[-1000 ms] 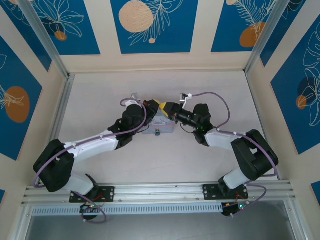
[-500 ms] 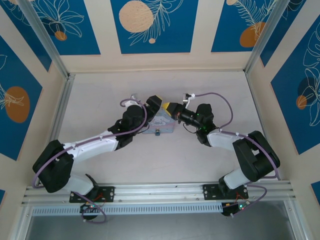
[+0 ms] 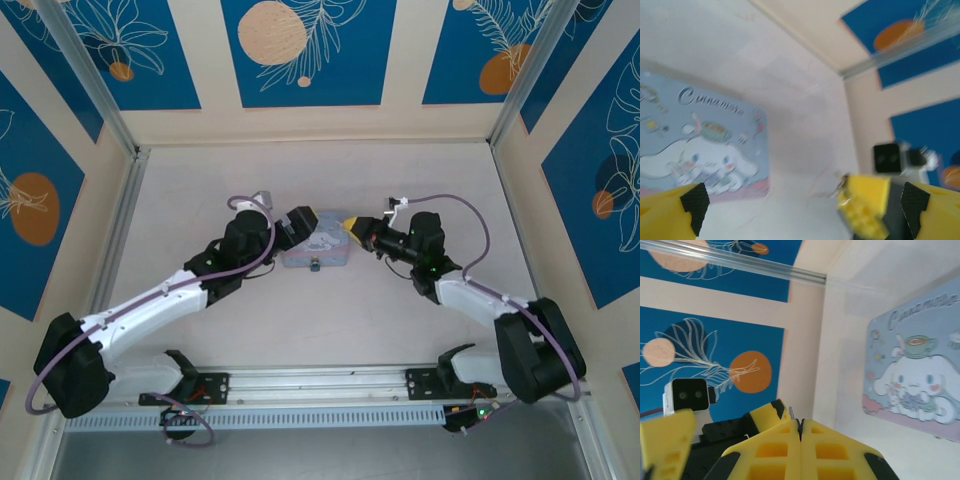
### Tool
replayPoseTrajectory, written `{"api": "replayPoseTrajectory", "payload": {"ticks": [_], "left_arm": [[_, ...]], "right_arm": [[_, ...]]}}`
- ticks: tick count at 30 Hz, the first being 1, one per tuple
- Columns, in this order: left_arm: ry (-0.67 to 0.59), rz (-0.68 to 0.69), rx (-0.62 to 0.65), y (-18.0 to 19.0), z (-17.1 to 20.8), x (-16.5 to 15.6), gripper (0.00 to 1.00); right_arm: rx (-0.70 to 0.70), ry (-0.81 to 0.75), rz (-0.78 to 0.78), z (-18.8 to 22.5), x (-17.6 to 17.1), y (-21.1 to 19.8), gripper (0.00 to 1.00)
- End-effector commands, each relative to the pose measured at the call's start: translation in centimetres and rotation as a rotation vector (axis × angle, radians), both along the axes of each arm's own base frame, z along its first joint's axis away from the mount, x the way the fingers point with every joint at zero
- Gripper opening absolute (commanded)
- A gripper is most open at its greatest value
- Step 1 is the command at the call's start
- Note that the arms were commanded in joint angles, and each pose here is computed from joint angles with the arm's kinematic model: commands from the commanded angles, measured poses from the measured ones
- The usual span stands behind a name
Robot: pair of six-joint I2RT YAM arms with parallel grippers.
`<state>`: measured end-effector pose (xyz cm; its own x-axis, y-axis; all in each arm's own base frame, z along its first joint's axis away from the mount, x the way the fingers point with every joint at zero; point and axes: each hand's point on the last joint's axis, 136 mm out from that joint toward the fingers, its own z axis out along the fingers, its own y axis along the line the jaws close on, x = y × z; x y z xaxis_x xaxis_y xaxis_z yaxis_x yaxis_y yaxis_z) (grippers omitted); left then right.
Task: Unlock the padlock with the key
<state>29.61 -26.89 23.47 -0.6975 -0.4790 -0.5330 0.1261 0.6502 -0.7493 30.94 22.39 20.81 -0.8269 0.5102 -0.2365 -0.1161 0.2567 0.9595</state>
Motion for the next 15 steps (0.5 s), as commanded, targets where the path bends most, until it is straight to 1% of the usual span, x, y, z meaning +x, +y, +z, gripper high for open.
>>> {"api": "replayPoseTrajectory", "payload": {"ticks": [1, 3, 7, 9, 12, 15], "left_arm": [[0.026, -0.250, 0.222, -0.1, -3.4, -3.6, 0.99], [0.032, -0.340, 0.264, -0.1, -5.1, -5.1, 0.99], [0.063, -0.461, 0.328, -0.3, -8.5, -6.8, 0.99], [0.078, -0.509, 0.335, -1.1, -10.0, -7.0, 0.99], [0.064, -0.549, 0.341, -2.6, -11.3, -6.6, 0.99], [0.046, -0.541, 0.363, -3.5, -12.5, -5.4, 0.99]], "right_arm": [[-0.139, 0.066, 0.010, -2.4, -1.1, -1.5, 0.00], [-0.153, 0.078, 0.006, -2.5, -1.0, -2.1, 0.00], [-0.149, 0.095, 0.017, -2.8, -0.2, -2.1, 0.00], [-0.142, 0.108, 0.031, -3.3, 0.2, -1.5, 0.00], [-0.137, 0.126, 0.045, -4.1, 0.9, -0.7, 0.00], [-0.135, 0.141, 0.043, -4.8, 1.6, -0.2, 0.00]]}}
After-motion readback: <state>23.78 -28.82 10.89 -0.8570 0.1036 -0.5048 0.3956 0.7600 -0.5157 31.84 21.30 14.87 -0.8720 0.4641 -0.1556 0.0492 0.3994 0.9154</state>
